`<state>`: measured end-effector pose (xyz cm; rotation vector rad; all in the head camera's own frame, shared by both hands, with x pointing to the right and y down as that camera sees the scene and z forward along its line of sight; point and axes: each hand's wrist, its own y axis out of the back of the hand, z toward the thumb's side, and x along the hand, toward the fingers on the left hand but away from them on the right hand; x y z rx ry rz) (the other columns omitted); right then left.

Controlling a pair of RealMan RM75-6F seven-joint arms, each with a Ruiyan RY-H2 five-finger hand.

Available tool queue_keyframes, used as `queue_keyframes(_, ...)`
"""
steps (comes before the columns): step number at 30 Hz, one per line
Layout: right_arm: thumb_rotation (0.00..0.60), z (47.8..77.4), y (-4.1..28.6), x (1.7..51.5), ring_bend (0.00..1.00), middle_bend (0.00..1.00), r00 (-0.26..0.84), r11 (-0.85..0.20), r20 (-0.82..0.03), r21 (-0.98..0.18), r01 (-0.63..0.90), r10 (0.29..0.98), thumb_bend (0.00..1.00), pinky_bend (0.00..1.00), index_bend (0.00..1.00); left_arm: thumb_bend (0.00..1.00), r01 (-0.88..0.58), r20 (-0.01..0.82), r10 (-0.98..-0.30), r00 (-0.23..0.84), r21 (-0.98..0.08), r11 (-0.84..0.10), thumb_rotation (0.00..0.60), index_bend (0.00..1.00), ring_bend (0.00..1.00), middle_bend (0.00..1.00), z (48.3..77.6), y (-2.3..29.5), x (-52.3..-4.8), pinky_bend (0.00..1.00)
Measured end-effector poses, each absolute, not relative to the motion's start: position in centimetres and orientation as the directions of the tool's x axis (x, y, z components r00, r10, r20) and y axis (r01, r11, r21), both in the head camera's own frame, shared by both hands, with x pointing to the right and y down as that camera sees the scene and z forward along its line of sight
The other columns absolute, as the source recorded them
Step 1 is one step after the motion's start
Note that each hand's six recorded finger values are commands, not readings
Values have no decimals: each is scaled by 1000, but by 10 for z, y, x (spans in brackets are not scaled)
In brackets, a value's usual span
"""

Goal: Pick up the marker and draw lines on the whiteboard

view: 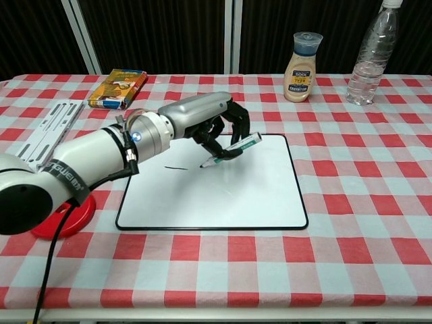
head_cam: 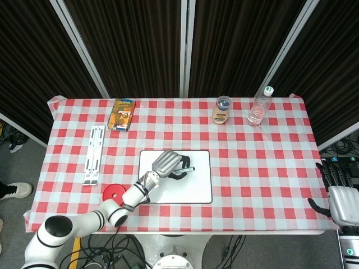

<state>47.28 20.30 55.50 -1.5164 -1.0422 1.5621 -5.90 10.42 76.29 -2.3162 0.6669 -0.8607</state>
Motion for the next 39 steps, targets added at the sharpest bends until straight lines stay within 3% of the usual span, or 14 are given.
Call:
queue_keyframes(6, 600, 554, 201, 472, 0, 36, -43, -416, -417, -908, 46, 908, 129, 0, 0, 455, -260, 378, -625, 683, -674, -691, 600, 578, 783, 597, 747, 100, -60, 922)
queue_keyframes(11, 600, 560, 198, 466, 0, 35, -15, -424, -425, -904, 54, 905, 129, 0, 0, 456, -231, 393, -628, 671, -694, -682, 600, 578, 782, 596, 740, 102, -85, 922)
queue_keyframes(23, 600, 562, 198, 461, 0, 36, 2, -428, -429, -902, 51, 903, 129, 0, 0, 456, -193, 478, -640, 602, -690, -697, 600, 578, 783, 597, 759, 115, -125, 922)
queue_keyframes(39, 600, 559, 203, 468, 0, 35, -29, -430, -431, -902, 47, 902, 129, 0, 0, 456, -194, 482, -614, 625, -666, -720, 600, 578, 781, 597, 771, 122, -98, 922)
